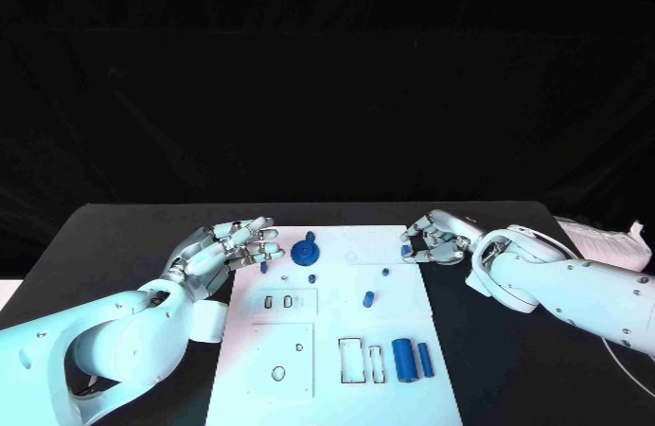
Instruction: Assemble the parts on the task board
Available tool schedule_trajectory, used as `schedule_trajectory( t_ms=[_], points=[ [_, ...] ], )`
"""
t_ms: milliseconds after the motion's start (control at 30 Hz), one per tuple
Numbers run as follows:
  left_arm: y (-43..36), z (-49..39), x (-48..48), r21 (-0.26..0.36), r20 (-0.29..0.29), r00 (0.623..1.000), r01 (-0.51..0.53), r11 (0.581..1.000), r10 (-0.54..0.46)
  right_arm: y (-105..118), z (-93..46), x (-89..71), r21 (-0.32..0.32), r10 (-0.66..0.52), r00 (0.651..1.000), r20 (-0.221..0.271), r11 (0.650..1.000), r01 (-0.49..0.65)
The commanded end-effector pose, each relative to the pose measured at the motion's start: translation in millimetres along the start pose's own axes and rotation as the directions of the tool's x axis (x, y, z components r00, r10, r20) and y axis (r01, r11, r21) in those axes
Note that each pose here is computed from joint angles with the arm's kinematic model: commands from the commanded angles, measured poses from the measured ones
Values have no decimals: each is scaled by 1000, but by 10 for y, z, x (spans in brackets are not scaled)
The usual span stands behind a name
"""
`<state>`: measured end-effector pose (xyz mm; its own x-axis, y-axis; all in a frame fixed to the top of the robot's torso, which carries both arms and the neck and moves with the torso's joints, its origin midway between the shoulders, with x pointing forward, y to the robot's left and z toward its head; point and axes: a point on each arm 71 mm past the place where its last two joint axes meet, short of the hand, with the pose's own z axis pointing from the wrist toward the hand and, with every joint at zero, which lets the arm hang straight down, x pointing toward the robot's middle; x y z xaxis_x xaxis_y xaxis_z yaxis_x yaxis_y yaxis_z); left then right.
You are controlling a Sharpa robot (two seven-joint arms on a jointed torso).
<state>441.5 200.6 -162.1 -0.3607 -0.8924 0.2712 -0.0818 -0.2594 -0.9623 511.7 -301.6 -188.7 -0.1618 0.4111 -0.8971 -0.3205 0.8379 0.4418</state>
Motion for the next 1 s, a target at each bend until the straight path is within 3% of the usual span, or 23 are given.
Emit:
schedule_trajectory(
  t_ms=[33, 733, 1000],
  points=[
    [-6, 4, 25, 8, -21, 1000, 11, 1000, -11, -8, 4, 41, 0, -7, 1000, -28, 1000, 7],
    [-1, 4, 30, 4, -23, 1000, 12, 1000, -12, -3, 15, 104, 2, -6, 999, -54, 1000, 6],
    [0, 4, 30, 3, -24, 1000, 12, 1000, -12, 3, 26, 87, 3, 4, 1000, -18, 1000, -4]
  ],
)
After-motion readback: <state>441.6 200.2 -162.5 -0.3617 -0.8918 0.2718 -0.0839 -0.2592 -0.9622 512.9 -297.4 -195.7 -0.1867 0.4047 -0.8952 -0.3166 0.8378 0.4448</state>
